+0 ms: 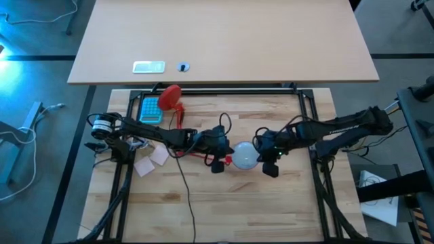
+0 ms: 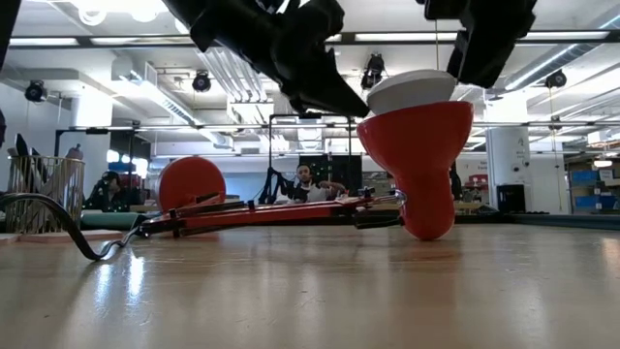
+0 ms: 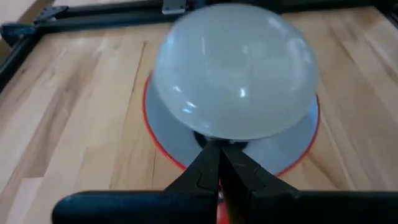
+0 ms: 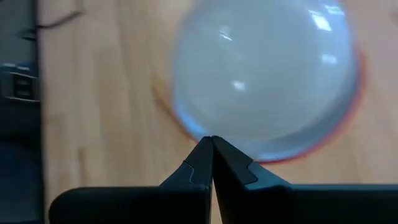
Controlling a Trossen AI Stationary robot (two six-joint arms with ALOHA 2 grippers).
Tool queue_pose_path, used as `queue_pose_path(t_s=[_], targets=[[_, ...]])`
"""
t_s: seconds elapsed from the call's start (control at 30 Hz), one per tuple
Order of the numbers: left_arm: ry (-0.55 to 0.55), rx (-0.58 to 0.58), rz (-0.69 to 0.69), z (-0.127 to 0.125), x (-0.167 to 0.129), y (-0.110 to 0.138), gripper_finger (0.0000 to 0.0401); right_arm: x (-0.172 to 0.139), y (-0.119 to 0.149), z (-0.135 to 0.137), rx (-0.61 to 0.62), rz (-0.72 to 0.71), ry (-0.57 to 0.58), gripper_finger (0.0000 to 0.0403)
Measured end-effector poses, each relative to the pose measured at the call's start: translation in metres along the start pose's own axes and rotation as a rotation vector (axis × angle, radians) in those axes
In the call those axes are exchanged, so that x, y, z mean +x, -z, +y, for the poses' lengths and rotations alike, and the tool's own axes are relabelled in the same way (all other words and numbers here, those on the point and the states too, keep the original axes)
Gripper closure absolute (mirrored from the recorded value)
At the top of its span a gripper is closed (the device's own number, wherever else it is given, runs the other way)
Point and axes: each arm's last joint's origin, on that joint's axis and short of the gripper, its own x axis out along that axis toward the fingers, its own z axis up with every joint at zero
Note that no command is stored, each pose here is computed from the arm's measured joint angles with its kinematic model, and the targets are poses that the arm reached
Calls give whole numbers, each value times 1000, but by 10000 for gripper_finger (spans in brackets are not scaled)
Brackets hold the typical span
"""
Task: Screw lightbulb
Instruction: Insert the light bulb into the lamp, then remove the light bulb from the lamp
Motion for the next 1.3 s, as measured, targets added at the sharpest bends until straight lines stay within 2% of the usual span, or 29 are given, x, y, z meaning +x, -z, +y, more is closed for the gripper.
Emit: queue_pose_path(t_s=[0.27,0.67,0.87,1.07,1.2,1.3], targets=[[-42,9,92,-1,-8,5,401,-16,6,2,50,-27,-13,403],[6,29,10,-20,-30,-12,401,-50,16,-3,88,-138,12,403],[11,26,-93,-21,-45,-27,401,-71,25,-6,71,-195,8,403],[-2,77,-224,-16,-73,-47,401,-94,34,-11,99,-293,-23,403],[-17,86,-349,-11,-100,-63,401,-108,35,-17,99,-411,40,403],[-24,82,-456,-9,-119,-75,401,-120,29,-17,49,-534,64,403]])
